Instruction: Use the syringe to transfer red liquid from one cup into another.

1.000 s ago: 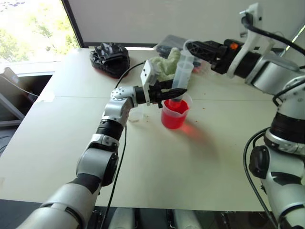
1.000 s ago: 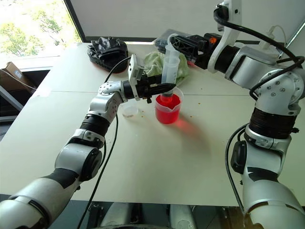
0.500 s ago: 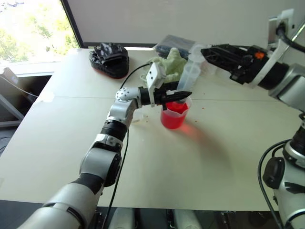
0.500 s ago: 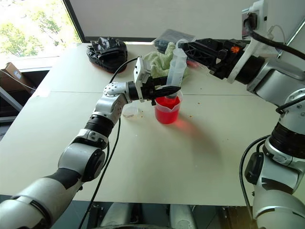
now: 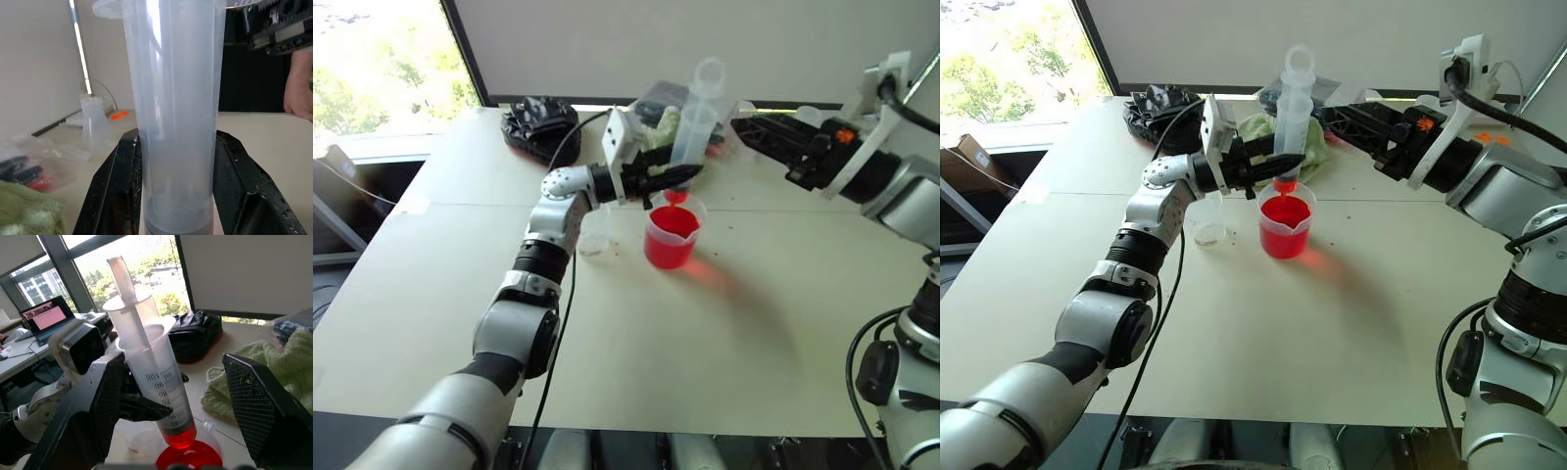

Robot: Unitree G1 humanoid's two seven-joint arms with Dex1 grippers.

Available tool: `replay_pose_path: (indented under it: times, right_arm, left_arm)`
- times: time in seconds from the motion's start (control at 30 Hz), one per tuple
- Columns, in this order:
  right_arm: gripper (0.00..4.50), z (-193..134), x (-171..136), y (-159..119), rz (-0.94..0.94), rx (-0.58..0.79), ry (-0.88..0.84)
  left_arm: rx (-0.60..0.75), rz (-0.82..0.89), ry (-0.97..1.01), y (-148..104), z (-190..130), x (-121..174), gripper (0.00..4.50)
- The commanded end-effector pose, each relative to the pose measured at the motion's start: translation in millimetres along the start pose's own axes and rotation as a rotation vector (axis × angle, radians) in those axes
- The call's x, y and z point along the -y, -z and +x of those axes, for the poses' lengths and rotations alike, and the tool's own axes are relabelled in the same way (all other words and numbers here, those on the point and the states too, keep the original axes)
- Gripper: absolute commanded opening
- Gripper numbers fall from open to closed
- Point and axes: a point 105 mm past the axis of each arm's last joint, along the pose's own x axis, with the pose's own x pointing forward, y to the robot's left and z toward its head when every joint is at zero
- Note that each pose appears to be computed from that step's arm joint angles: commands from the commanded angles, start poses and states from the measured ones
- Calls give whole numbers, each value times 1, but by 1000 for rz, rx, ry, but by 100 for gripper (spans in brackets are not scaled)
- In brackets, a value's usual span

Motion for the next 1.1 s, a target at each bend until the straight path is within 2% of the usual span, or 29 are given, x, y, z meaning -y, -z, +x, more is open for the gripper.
replay_pose_path:
  times: [0.03,0.13,0.37,0.5,0.67,1.1]
  right_arm:
    - [330,-1,-8,-8,-31,44,-24]
    - [330,1,-7,-7,-22,46,-25]
    - [330,7,-9,-4,-9,46,-43]
    - [330,12,-9,-1,-2,44,-53]
    - [330,15,-10,1,3,46,-60]
    - [330,19,-10,3,4,41,-64]
  left_arm:
    - [103,42,-30,-42,0,-6,135]
    - [114,35,-71,-52,-9,-10,135]
    - [74,31,-152,-58,-36,-17,135]
    - [17,42,-201,-47,-52,-20,135]
    - [-12,56,-292,-47,-74,-31,135]
    - [-109,-7,-390,-14,-99,-31,135]
